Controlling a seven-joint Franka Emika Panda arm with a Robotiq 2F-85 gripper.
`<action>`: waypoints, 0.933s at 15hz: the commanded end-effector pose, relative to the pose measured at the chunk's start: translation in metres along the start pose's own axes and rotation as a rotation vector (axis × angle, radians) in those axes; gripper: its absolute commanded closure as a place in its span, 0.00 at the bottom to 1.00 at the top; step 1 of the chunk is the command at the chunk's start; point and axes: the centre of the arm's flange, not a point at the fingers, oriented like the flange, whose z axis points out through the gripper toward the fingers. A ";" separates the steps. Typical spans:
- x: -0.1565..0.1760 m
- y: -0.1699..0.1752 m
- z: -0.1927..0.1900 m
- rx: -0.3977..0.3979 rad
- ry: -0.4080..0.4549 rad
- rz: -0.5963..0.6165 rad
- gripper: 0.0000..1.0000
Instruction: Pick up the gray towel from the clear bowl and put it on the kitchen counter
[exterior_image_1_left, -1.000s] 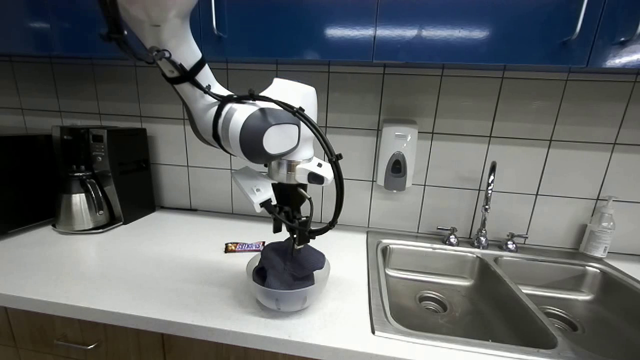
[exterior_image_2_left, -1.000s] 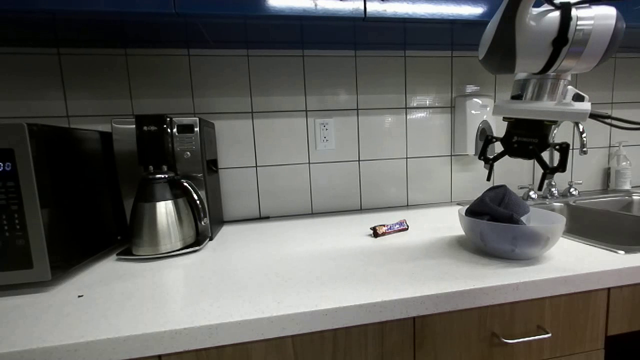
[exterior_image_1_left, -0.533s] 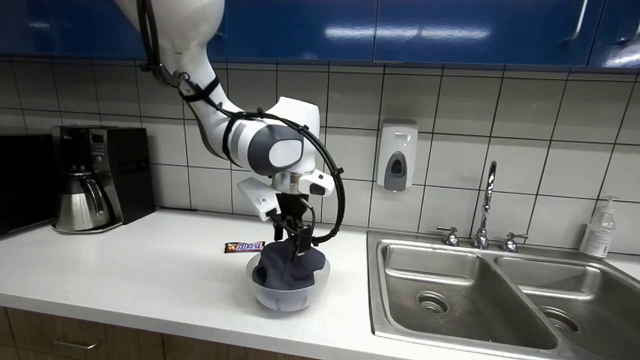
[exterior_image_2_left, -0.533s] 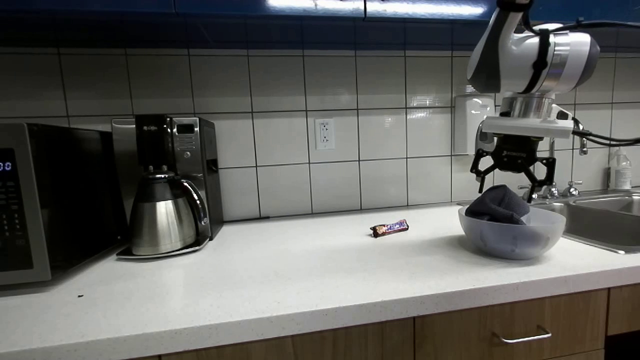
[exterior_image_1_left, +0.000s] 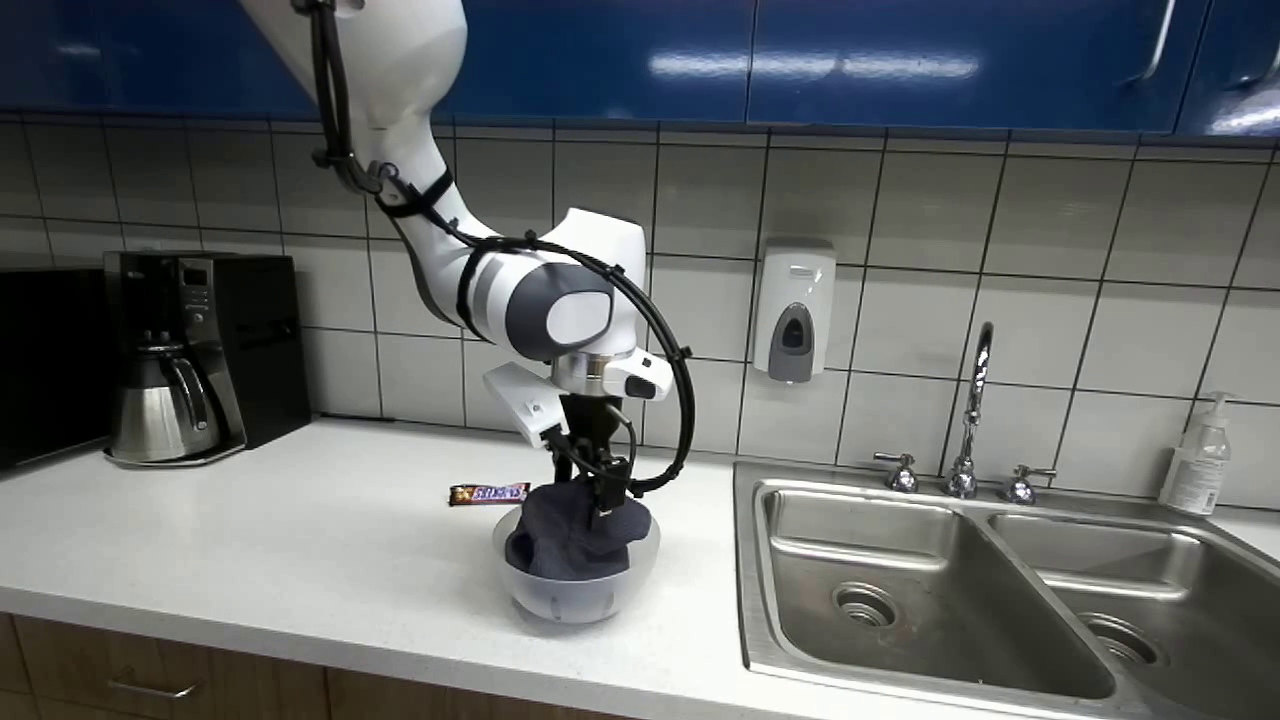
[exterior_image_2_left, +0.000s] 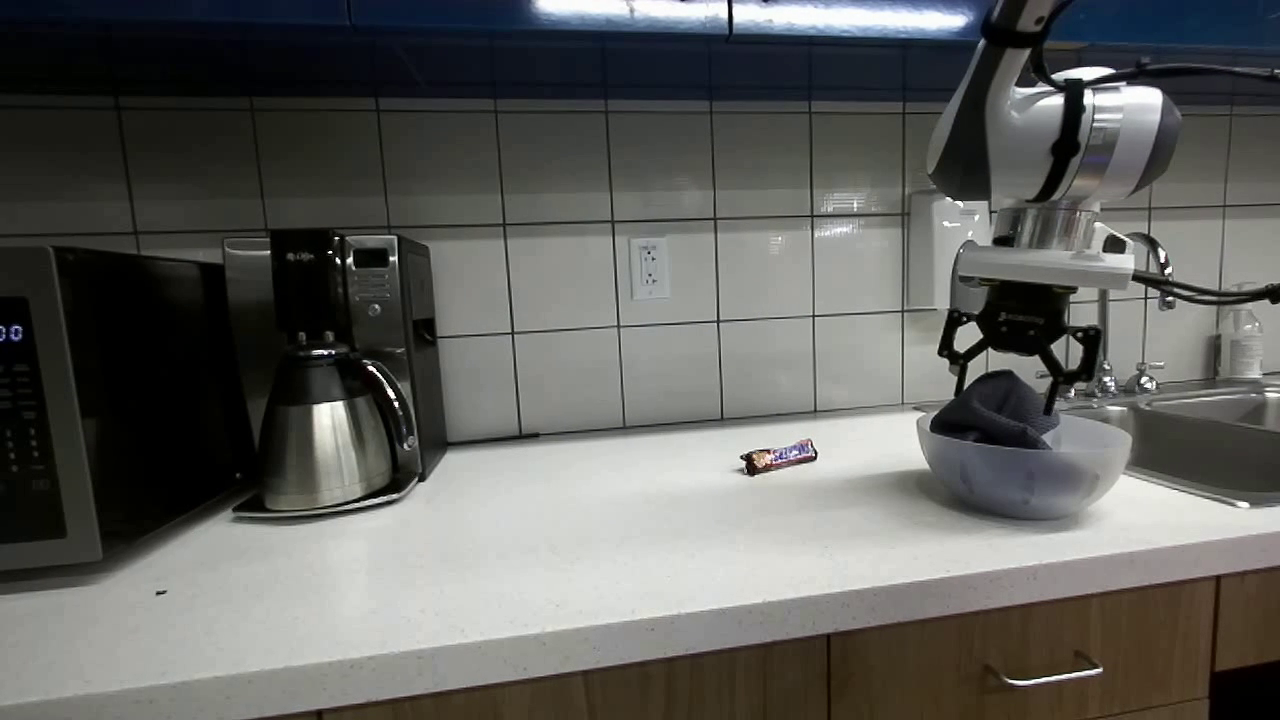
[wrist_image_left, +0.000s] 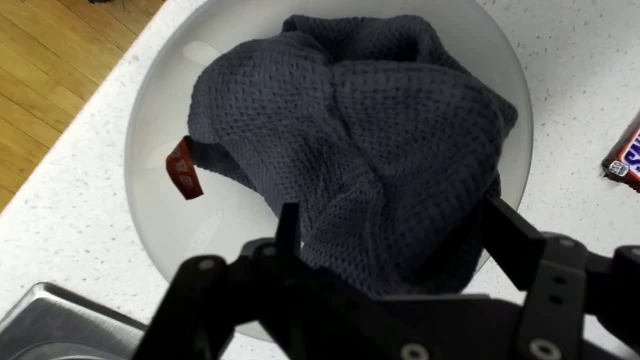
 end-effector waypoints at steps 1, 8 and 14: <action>0.008 -0.003 0.001 0.021 -0.006 -0.019 0.39; 0.006 -0.005 -0.004 0.024 0.000 -0.026 0.93; 0.002 -0.008 -0.020 0.033 0.024 -0.031 0.99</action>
